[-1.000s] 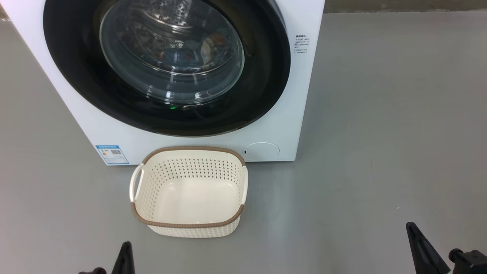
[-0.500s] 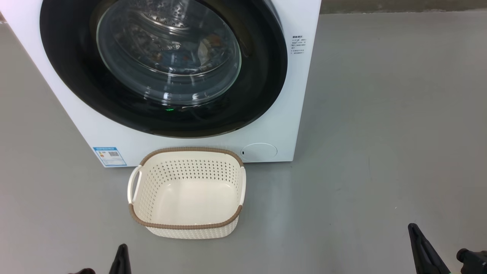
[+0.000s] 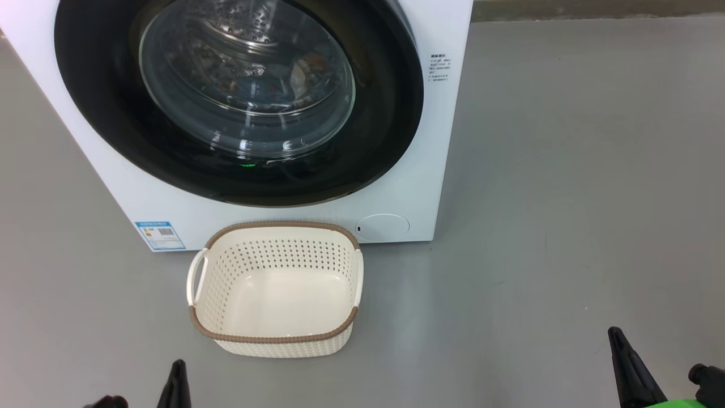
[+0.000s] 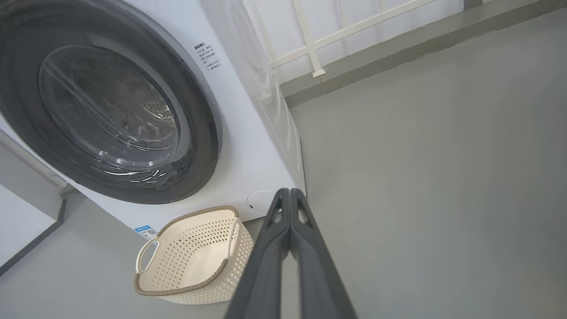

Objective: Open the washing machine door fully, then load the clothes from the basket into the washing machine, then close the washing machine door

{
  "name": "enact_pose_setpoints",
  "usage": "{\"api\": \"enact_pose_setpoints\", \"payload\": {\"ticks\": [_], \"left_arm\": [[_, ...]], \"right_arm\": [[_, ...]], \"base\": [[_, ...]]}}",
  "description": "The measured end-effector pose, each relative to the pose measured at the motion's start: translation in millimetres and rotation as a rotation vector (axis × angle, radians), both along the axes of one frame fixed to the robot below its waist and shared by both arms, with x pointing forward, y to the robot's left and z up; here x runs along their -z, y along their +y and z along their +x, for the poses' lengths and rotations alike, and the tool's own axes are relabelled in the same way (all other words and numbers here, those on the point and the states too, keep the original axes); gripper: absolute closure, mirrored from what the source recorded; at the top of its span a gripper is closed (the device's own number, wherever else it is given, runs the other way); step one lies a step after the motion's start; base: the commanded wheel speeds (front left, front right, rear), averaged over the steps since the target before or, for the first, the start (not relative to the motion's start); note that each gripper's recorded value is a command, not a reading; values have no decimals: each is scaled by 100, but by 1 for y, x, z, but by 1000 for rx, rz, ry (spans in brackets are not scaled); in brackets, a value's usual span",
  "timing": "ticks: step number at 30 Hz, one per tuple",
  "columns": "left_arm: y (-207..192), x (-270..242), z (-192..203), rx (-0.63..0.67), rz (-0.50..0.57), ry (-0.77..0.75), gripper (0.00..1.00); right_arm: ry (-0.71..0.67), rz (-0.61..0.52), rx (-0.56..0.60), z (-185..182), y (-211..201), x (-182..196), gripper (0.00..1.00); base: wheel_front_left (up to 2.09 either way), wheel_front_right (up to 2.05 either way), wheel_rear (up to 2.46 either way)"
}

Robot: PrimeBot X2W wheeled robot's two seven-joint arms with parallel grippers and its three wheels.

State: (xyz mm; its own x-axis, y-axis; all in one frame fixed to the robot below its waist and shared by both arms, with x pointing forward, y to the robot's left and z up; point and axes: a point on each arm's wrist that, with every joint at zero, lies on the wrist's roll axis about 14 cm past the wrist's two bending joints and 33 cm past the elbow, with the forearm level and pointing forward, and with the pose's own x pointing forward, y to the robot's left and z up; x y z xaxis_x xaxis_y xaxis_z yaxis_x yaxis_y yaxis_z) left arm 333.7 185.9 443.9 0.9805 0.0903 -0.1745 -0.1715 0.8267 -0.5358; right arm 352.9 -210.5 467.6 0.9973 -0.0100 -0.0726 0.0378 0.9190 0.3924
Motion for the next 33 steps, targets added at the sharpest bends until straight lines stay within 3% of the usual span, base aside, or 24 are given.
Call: {"api": "enact_pose_setpoints", "payload": {"ticks": [33], "left_arm": [[2,-5,14,-38,-347,-4,100]], "right_arm": [[21,397,78,6,-4,1,100]], "base": [[0,0,0]]}}
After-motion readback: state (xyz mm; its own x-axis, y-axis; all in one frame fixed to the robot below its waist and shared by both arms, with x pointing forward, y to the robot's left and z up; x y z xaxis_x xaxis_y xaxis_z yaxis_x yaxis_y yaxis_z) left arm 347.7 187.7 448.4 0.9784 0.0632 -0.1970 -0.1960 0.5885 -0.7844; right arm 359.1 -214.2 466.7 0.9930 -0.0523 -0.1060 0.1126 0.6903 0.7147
